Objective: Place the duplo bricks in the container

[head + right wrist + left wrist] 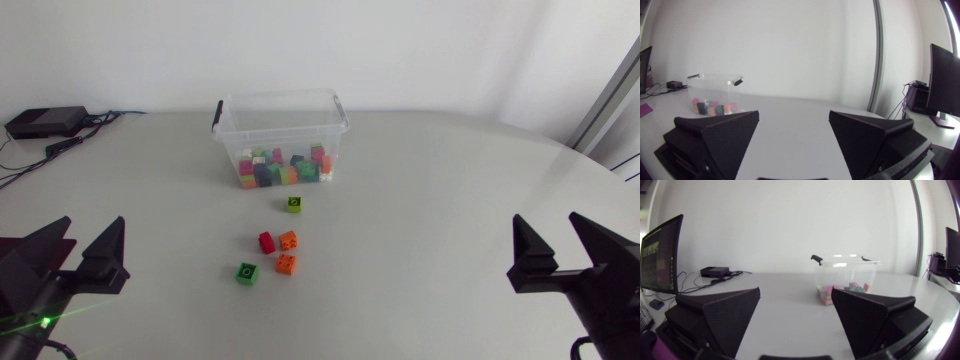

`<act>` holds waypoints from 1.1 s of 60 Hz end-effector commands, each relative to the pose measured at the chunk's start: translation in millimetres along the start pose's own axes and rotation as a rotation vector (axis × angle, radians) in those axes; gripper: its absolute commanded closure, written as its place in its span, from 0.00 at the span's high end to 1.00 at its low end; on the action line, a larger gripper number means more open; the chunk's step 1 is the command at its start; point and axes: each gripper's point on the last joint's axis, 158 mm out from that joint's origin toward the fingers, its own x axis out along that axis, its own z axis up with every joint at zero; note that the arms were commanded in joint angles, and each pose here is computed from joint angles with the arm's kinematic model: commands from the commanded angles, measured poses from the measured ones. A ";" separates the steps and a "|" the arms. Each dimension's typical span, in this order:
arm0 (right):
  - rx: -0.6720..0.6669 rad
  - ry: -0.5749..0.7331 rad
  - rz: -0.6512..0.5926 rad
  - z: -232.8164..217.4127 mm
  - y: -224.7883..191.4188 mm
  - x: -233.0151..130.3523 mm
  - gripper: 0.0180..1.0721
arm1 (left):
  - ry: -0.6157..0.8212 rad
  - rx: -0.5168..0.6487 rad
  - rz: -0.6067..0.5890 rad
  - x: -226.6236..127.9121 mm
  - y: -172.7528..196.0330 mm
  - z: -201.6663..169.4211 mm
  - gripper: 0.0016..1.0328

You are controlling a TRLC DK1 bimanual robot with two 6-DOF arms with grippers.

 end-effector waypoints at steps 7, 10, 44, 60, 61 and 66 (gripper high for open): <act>0.026 0.014 0.022 38.8 3.3 5.3 0.96 | 0.030 -0.036 -0.048 7.0 -11.9 33.7 0.96; 0.026 0.032 0.030 42.1 5.2 9.5 0.96 | 0.053 -0.035 -0.060 11.9 -15.3 38.6 0.96; 0.011 0.344 0.086 6.7 34.7 56.1 0.95 | 0.762 0.107 -0.167 49.1 -76.7 -40.0 0.94; -0.040 0.512 0.151 -14.2 55.6 57.5 0.95 | 1.142 0.175 -0.225 52.4 -107.3 -109.6 0.93; -0.040 0.522 0.159 -15.6 57.1 56.5 0.95 | 1.159 0.177 -0.225 52.3 -109.4 -113.0 0.93; -0.046 0.554 0.215 -20.6 67.5 51.9 0.95 | 1.200 0.200 -0.245 50.6 -122.1 -123.4 0.93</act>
